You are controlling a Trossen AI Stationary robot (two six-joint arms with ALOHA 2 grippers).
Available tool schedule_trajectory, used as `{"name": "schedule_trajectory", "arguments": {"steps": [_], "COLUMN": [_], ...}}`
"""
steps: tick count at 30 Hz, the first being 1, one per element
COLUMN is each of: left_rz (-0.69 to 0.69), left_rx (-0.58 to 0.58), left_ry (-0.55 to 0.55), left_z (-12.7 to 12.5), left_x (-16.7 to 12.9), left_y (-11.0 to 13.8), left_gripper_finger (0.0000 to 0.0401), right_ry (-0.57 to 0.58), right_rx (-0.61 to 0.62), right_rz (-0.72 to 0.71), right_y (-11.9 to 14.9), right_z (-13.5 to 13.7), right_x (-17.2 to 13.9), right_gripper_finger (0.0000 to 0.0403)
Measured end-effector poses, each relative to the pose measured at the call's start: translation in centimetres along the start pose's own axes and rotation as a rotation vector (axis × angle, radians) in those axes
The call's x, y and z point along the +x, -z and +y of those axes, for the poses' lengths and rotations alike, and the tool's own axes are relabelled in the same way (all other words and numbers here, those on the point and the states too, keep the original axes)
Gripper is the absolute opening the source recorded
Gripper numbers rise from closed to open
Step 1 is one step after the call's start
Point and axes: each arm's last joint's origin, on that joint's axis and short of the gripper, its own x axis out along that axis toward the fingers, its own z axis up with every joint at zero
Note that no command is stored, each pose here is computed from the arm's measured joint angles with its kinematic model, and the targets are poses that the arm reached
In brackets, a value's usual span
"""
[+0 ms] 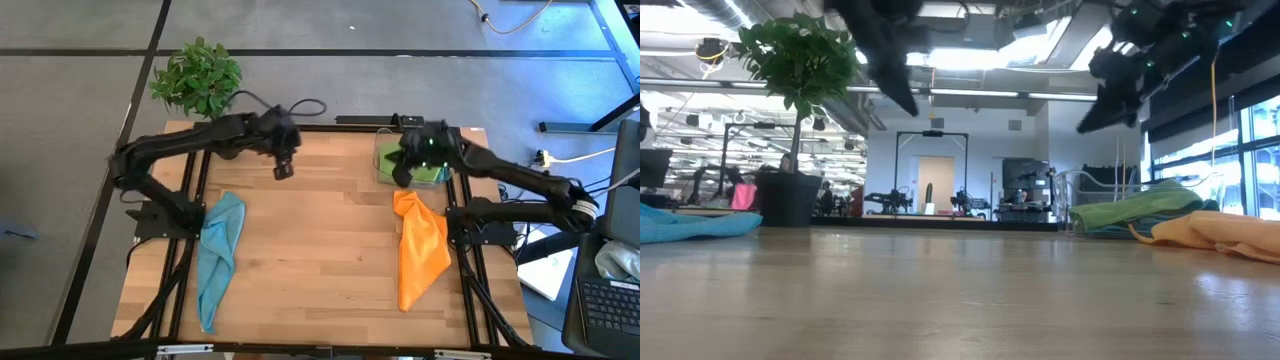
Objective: Fold microfiber towels
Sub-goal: Fold the light blue microfiber towel
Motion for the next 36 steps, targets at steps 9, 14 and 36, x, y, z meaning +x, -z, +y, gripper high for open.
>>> {"name": "schedule_trajectory", "arguments": {"steps": [9, 14, 36], "left_rz": [0.077, 0.374, 0.895], "left_rx": [-0.198, -0.311, -0.273], "left_ry": [-0.01, -0.082, 0.222], "left_z": [-3.1, -4.1, -11.2], "left_x": [-3.6, -3.4, -1.1], "left_y": [4.4, 7.8, 16.5], "left_gripper_finger": [0.0004, 0.0023, 0.0115], "right_ry": [-0.277, -0.393, -0.449], "right_rx": [-0.144, -0.252, -0.469], "right_rz": [-0.25, -0.265, -0.249], "right_y": [3.5, 5.4, 7.0], "right_z": [4.9, 7.6, 10.2], "right_x": [2.5, 2.6, 5.2], "right_gripper_finger": [0.0014, 0.0014, 0.0014]}}
